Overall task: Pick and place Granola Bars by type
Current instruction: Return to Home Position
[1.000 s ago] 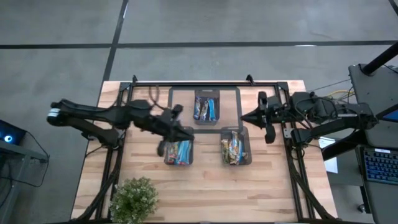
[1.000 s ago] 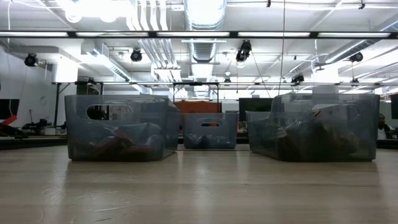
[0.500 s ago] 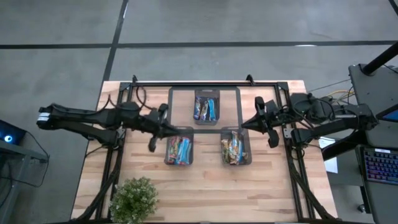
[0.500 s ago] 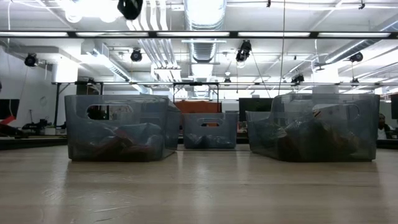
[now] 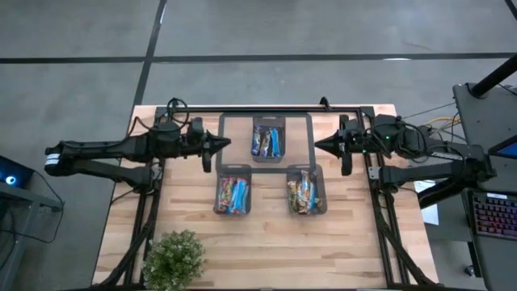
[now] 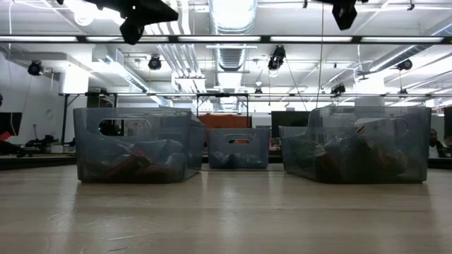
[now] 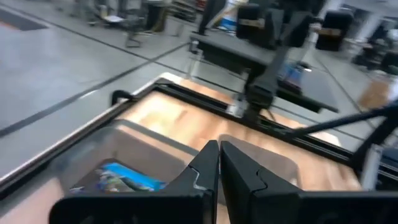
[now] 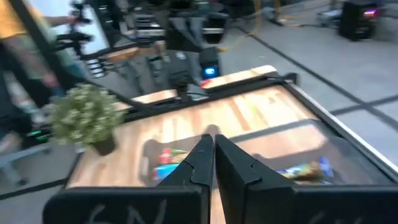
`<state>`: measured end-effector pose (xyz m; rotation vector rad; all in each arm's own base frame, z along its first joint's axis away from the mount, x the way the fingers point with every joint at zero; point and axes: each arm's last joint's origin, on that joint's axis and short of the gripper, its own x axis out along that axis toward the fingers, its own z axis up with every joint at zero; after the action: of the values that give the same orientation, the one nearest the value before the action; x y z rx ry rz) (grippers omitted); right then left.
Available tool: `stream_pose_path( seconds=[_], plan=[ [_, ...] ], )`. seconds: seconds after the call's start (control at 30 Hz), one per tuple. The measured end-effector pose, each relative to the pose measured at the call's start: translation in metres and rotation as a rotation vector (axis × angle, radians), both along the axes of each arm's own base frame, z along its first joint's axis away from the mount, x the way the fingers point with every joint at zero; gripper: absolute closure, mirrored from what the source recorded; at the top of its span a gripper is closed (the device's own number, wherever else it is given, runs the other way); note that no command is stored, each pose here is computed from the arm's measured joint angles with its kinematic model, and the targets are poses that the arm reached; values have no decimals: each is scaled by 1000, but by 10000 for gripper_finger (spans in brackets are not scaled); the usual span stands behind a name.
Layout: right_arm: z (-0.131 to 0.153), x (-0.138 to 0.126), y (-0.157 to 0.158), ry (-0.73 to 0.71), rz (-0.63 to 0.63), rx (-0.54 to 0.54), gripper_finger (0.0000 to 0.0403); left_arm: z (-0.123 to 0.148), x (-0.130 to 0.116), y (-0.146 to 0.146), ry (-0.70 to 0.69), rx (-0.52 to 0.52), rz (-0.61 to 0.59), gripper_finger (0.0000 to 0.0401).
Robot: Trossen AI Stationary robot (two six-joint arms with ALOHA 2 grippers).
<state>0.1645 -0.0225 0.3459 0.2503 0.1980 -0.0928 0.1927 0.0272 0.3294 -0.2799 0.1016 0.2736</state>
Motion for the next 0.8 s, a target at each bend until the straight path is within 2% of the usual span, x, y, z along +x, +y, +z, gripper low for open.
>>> stream_pose_path(
  seconds=[0.13, 0.27, 0.5, 0.8],
  plan=[
    [-14, 1, -6, 42, -78, -29, 394, 2, -4, 1, 1, 37, 27, 401],
    [-32, 3, -10, 71, -96, -26, 394, 1, -7, 0, 24, 66, 21, 401],
    [-58, 7, -11, 4, -93, -7, 394, -12, -19, -2, 101, 56, 18, 401],
    [-74, 9, -11, 13, -96, -11, 394, -51, -37, -9, -65, 80, -8, 401]
  ],
)
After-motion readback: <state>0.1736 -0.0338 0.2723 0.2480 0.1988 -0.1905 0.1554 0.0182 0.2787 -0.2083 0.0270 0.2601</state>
